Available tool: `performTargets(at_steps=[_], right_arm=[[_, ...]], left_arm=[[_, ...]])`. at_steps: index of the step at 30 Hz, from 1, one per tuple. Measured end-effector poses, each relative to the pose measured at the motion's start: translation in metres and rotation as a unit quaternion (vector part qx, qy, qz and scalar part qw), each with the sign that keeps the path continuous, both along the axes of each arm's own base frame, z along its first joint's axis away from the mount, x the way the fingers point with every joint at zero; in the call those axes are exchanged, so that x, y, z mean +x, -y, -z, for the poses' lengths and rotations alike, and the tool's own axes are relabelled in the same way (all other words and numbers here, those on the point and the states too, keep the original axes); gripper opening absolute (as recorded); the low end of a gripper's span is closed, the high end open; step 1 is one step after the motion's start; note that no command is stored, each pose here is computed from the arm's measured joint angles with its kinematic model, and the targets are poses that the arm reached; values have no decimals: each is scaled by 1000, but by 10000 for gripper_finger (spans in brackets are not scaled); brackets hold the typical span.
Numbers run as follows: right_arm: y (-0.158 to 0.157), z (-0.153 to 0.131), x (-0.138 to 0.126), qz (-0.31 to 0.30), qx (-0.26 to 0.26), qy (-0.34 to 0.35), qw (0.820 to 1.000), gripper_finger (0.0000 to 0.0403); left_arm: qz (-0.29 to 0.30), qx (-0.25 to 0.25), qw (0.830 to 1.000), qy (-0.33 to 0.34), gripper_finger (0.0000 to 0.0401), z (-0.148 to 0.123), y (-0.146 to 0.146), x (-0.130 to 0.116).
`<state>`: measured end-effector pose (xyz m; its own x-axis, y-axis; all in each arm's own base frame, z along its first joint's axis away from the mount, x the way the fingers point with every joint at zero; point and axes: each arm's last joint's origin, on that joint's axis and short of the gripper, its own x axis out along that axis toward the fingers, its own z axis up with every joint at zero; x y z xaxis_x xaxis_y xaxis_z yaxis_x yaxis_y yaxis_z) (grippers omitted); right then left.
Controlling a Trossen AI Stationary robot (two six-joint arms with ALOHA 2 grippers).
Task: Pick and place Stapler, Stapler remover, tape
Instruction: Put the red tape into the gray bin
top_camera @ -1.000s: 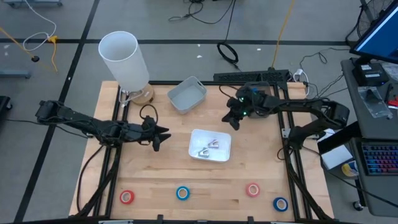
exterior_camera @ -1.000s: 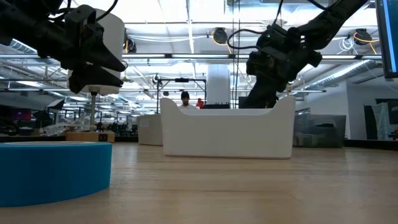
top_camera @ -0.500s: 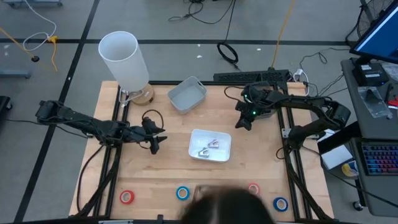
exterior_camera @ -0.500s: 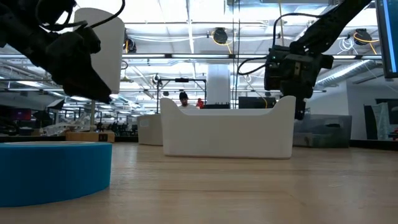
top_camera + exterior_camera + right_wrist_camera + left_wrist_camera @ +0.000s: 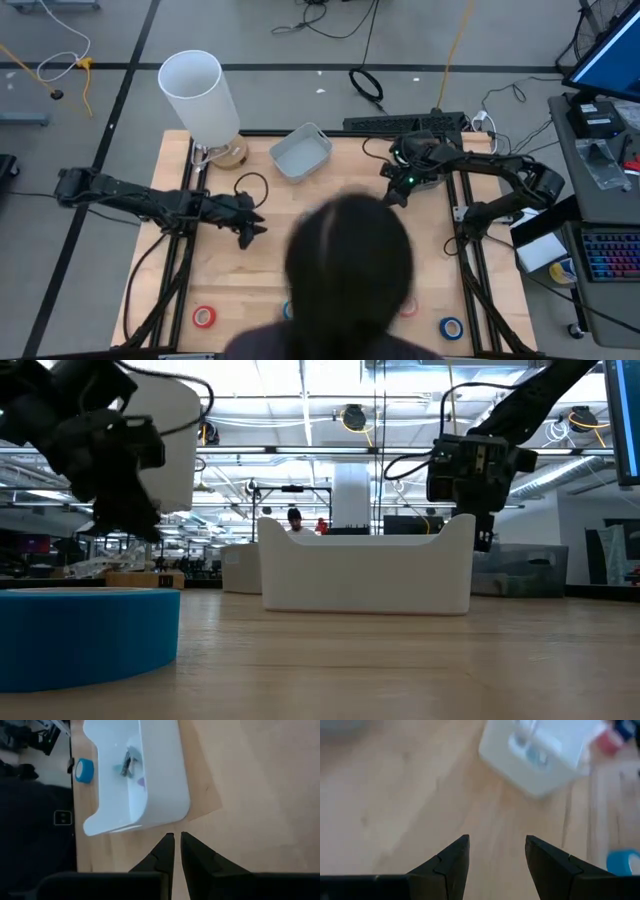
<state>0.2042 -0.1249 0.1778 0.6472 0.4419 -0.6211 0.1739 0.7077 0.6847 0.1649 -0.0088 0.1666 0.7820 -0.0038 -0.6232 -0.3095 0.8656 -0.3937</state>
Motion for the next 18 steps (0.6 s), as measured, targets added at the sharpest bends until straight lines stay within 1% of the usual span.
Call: performTargets(at_steps=[3,5,7,10,13,15,18], right_arm=[[-12,0,6,-15,17,-12,1000,22],[-22,0,10,-28,28,-21,999,22],[-29,-1,14,-29,43,-30,998,22],[-39,-1,19,-35,55,-42,997,22],[-48,-1,22,-42,68,-53,995,22],[-52,-1,23,-45,73,-59,995,22],[-60,-1,26,-60,73,-63,994,22]], left_arm=[[-5,-53,998,-46,191,6,-3,-5],[-36,-81,994,-68,191,9,-5,-8],[-66,-95,990,-84,191,12,-7,-11],[-84,-95,988,-88,191,12,-11,-11],[-81,-84,989,-87,191,12,-12,-11],[-72,-62,992,-87,191,12,-11,-11],[-57,-13,995,-85,191,12,-8,-11]])
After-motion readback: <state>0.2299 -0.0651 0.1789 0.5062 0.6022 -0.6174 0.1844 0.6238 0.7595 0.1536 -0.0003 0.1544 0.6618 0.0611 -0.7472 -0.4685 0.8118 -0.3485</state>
